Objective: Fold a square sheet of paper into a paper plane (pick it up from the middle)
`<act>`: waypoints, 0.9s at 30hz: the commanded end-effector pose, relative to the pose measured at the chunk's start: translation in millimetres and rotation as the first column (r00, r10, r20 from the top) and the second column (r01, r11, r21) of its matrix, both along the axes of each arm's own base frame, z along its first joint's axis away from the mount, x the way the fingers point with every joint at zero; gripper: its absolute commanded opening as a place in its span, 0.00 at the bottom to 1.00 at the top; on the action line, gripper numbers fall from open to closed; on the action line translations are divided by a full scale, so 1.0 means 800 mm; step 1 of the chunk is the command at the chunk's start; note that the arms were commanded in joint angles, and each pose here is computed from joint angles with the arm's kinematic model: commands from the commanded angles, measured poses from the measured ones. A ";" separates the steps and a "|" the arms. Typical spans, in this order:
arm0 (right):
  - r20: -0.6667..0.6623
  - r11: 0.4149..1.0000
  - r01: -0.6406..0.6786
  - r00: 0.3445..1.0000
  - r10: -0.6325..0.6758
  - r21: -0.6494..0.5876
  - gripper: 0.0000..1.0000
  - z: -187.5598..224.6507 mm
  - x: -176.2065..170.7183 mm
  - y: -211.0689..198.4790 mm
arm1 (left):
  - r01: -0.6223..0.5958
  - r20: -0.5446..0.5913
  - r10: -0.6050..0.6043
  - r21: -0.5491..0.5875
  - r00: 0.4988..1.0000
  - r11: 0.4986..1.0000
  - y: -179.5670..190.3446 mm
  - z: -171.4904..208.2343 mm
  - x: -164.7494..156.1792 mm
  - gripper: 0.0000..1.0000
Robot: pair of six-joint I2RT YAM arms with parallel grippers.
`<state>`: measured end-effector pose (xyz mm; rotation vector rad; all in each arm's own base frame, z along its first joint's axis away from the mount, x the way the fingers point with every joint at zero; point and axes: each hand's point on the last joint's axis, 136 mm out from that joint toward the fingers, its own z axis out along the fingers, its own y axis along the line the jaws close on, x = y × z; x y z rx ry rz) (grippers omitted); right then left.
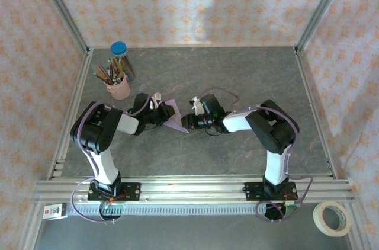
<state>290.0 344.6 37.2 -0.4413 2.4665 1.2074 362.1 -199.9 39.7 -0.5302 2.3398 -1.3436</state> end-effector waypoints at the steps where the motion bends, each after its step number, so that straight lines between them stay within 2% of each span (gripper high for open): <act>1: 0.015 0.998 -0.009 1.000 0.010 -0.066 0.29 -0.003 -0.011 -0.013 | -0.002 0.031 0.001 0.009 1.000 1.000 0.000 0.008 0.009 0.07; 7: 0.013 0.994 -0.024 1.000 0.025 -0.103 0.28 -0.013 -0.014 -0.012 | 0.001 0.036 -0.001 0.006 0.999 1.000 -0.001 0.011 0.010 0.07; 18: -0.028 0.989 0.004 1.000 -0.009 -0.147 0.16 -0.035 -0.017 -0.021 | -0.012 0.022 0.012 0.030 1.000 0.999 0.004 0.005 0.009 0.07; 27: -0.059 0.987 0.008 0.998 -0.017 -0.162 0.13 -0.044 -0.019 -0.022 | -0.015 0.014 0.015 0.033 1.000 0.999 0.004 0.002 0.010 0.07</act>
